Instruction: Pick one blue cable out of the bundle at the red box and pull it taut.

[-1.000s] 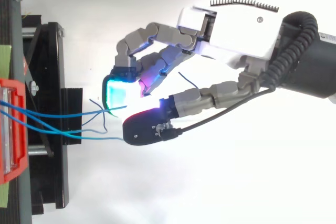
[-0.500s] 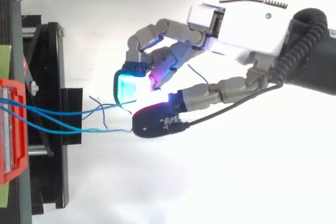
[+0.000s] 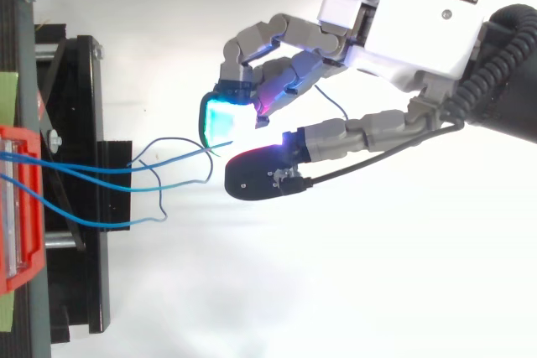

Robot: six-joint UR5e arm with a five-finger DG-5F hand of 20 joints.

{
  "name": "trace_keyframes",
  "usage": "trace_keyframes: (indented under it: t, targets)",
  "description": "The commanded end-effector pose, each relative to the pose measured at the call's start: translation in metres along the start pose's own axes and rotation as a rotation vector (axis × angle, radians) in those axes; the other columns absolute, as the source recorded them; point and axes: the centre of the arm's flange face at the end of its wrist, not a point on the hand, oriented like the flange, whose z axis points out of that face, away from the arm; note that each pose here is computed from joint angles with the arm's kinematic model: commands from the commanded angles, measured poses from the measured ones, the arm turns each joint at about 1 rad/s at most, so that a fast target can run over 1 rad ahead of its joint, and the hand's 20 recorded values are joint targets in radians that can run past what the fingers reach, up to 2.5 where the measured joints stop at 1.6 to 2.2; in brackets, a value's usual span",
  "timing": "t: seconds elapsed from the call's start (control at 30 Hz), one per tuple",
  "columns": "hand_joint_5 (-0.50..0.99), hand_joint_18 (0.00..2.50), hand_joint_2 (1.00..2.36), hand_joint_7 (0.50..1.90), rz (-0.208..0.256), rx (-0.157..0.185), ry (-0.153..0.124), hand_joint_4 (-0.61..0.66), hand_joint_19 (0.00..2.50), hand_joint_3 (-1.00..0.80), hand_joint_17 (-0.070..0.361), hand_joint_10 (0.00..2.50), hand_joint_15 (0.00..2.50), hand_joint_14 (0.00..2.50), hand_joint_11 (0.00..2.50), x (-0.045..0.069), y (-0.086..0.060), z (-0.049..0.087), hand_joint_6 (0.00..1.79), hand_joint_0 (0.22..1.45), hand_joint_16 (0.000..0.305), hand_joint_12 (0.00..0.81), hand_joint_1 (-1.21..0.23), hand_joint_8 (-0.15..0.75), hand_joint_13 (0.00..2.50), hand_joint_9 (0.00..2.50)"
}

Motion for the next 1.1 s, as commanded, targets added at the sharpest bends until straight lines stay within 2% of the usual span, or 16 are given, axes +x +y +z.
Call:
trace_keyframes:
  t: [0.0, 1.07]
  targets:
    - [-0.05, 0.65, 1.02, 1.1, -0.001, 0.001, 0.001, -0.04, 0.25, -0.06, 0.125, 0.01, 0.2, 0.01, 0.47, 0.0003, -0.0006, 0.0002, 0.84, 0.58, 0.056, 0.367, -0.87, 0.311, 0.51, 0.85]
    - [-0.05, 0.65, 1.01, 1.1, -0.001, -0.002, -0.003, -0.06, 0.24, -0.06, 0.126, 0.01, 0.19, 0.01, 0.43, -0.0002, 0.0005, 0.0, 0.84, 0.59, 0.056, 0.37, -0.88, 0.311, 0.51, 0.83]
